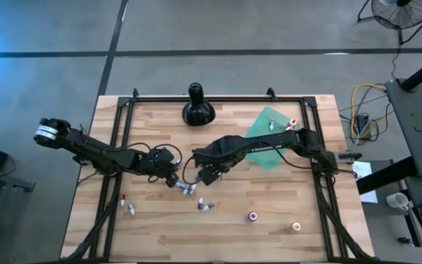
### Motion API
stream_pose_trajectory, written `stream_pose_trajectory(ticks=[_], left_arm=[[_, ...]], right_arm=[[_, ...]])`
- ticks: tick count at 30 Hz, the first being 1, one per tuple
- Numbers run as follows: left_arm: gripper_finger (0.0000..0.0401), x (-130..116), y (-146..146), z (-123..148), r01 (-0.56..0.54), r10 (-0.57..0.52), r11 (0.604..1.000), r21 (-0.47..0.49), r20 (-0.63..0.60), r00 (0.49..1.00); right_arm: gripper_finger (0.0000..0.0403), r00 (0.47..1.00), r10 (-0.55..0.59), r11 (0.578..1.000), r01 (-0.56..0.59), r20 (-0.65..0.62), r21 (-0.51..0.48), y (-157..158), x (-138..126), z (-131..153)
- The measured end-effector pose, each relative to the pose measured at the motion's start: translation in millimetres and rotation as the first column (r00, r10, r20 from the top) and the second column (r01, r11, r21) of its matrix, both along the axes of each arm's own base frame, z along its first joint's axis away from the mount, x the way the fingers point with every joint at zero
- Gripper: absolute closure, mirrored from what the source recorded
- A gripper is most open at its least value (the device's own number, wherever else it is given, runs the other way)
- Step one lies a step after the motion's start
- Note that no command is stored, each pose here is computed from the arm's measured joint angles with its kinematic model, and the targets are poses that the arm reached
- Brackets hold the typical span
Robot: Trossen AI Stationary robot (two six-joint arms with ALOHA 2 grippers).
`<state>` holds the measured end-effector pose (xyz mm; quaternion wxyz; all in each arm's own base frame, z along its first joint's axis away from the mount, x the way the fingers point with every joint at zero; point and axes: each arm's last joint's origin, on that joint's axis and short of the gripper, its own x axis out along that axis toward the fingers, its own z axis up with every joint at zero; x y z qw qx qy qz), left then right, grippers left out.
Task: Pick & Place food coloring
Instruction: Put the large green food coloring bottle into the green bin
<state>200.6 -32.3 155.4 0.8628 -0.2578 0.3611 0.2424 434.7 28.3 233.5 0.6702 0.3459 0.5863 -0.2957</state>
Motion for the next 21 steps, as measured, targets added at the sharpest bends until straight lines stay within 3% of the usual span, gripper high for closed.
stream_pose_trajectory(ticks=[11, 21], left_arm=[[0.0321, 0.0, 0.0, 0.0, 0.001, -0.001, 1.0, 0.001, 0.0, 1.0], [0.0321, 0.0, 0.0, 0.0, 0.002, -0.002, 1.0, 0.001, -0.001, 1.0]], right_arm=[[0.0227, 1.0, -0.001, 1.0, 0.002, -0.01, 0.027, 0.6, -0.6, -4.8], [0.0245, 1.0, -0.001, 1.0, 0.001, 0.001, 0.026, 0.9, 0.7, -8.9]])
